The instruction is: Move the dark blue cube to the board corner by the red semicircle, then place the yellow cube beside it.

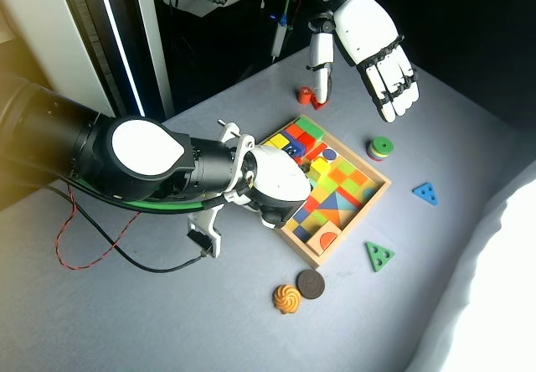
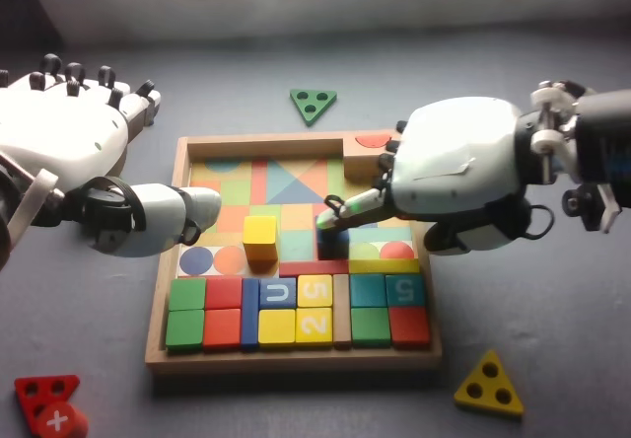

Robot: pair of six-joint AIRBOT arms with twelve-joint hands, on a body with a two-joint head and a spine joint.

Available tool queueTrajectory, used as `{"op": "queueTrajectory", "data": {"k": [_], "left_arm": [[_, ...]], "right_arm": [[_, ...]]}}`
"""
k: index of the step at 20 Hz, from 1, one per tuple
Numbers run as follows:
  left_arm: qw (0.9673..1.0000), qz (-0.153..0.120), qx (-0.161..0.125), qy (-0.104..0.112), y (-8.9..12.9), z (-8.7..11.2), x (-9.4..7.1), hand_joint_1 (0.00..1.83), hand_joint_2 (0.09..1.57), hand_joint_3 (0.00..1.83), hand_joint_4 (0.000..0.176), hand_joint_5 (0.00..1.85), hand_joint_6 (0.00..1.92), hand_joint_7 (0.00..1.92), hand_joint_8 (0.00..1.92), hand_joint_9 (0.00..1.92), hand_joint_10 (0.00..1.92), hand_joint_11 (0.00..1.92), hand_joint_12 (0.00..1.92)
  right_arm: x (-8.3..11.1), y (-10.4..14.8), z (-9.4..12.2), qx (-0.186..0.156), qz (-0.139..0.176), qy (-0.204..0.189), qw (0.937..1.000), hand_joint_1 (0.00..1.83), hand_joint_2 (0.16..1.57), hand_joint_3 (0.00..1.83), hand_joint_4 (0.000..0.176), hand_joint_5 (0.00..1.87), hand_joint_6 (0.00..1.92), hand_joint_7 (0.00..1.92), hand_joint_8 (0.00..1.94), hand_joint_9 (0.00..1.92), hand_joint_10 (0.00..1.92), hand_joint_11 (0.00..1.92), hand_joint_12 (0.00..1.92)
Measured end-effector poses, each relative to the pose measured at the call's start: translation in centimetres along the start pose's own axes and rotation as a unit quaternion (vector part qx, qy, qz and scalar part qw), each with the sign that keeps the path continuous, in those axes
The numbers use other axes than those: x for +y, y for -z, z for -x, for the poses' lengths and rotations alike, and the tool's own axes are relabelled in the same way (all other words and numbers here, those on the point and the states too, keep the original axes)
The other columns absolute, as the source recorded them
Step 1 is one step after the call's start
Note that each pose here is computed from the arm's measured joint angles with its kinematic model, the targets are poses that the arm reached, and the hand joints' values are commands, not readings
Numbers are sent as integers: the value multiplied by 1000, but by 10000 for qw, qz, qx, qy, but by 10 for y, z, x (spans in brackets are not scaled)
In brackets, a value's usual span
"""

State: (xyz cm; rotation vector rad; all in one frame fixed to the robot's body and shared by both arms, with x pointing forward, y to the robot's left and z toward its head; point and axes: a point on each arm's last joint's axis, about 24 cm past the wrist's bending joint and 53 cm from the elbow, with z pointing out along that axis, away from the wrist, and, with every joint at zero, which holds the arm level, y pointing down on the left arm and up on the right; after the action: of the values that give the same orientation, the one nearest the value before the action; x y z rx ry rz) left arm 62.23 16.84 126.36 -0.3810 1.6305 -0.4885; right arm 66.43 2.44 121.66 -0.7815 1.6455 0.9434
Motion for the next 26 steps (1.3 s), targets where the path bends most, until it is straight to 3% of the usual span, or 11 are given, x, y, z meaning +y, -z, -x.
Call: {"op": "queueTrajectory", "data": {"k": [6,13,26], "left_arm": [[10000,45,-9,69,0,2,1,0,1213,2,0,89,2,57,1,36,0,0,129],[10000,55,-15,71,0,2,2,0,1210,0,0,85,2,78,0,72,1,0,183],[10000,56,-20,52,0,2,2,0,1222,2,0,88,2,85,2,80,1,0,205]], "right_arm": [[-20,7,1,-12,-215,-30,9998,1831,1288,0,0,390,9,1169,1941,1368,1921,1615,1921],[-55,20,18,-190,-689,-175,9973,1831,1296,0,0,385,2,1139,1941,1377,1921,1615,1921],[-76,31,26,-284,-930,-243,9950,1831,1292,0,0,373,0,1182,1941,1423,1921,1599,1921]]}}
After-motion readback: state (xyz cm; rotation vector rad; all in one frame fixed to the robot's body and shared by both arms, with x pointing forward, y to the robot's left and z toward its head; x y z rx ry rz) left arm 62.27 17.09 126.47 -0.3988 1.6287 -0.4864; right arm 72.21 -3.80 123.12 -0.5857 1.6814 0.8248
